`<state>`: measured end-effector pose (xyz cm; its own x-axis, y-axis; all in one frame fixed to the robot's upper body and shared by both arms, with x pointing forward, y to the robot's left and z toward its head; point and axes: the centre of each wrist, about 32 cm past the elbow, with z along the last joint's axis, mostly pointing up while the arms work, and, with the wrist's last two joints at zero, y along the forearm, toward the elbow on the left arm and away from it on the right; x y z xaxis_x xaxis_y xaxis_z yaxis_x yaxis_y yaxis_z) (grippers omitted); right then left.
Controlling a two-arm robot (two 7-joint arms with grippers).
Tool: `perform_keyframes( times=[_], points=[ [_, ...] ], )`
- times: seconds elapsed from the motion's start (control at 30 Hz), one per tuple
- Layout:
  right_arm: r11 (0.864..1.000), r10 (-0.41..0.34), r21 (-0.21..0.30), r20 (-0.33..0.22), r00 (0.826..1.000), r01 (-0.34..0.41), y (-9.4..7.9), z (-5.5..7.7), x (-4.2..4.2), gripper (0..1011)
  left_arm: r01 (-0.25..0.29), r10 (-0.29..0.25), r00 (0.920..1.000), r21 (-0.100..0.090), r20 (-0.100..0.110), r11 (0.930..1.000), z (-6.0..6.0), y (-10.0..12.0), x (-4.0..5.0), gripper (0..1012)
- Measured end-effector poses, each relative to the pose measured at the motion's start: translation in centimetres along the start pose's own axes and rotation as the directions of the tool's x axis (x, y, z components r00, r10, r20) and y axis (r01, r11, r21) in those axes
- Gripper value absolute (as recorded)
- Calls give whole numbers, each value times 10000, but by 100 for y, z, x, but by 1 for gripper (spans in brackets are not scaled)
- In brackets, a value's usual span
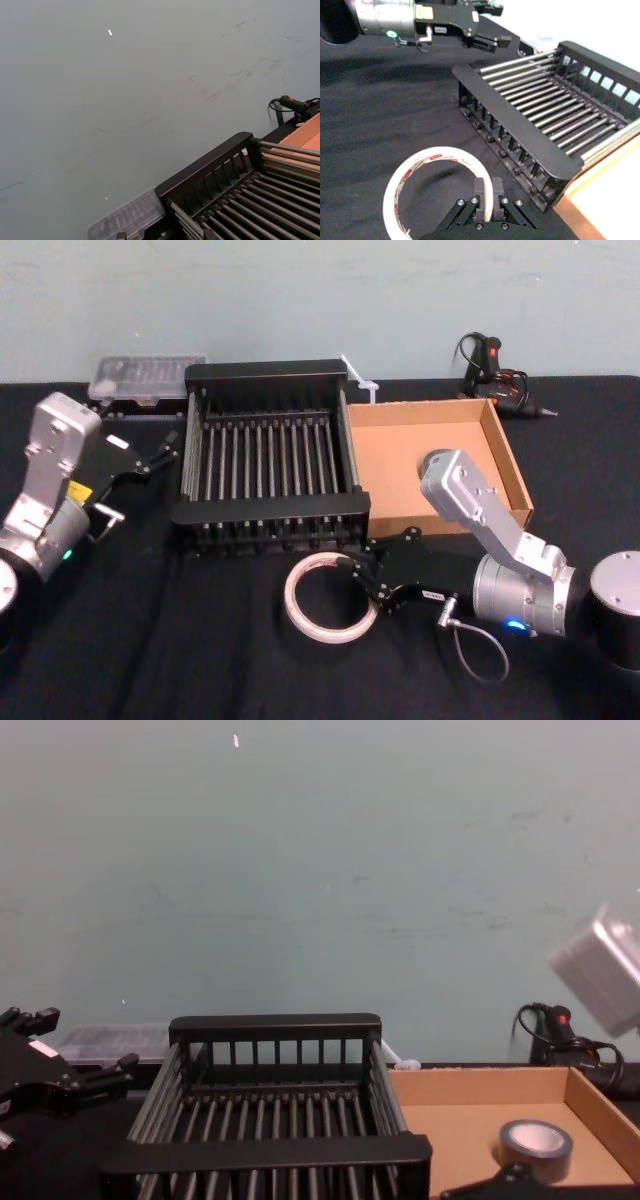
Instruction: Pick up the white tape and place it into the black box , Pick up the silver tape and place it into the brown box.
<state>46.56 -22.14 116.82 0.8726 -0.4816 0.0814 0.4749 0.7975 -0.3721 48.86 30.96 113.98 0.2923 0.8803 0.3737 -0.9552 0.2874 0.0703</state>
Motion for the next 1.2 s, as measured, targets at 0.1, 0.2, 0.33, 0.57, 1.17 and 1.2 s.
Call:
perform_keyframes(
  times=[0.1, 0.2, 0.33, 0.57, 1.17, 1.2],
  points=[
    [9999, 6, 104, 44, 10000, -6, -19, 23, -5, 98, 0, 0, 10000, 0, 0, 10000, 0, 0, 0, 1001],
    [9997, -27, 237, 76, 10000, 25, -47, 47, -6, 98, 0, 0, 10000, 1, 0, 10000, 0, 0, 0, 1001],
    [9991, -73, 429, 95, 9999, 69, -82, 73, 0, 99, -1, 1, 10000, 0, 1, 10000, 0, 0, 0, 1001],
    [9959, -328, 842, 61, 9994, 322, -141, 96, 26, 98, 0, 0, 10000, 0, 0, 10000, 0, 0, 0, 1001],
    [9757, -1300, 1765, -117, 9914, 1300, -251, 109, 155, 99, 0, 0, 10000, 0, 0, 10000, 0, 0, 0, 1001],
    [9746, -1352, 1786, -131, 9907, 1354, -249, 108, 165, 99, 0, 0, 10000, 0, 1, 10000, 0, 0, 0, 1001]
  ],
)
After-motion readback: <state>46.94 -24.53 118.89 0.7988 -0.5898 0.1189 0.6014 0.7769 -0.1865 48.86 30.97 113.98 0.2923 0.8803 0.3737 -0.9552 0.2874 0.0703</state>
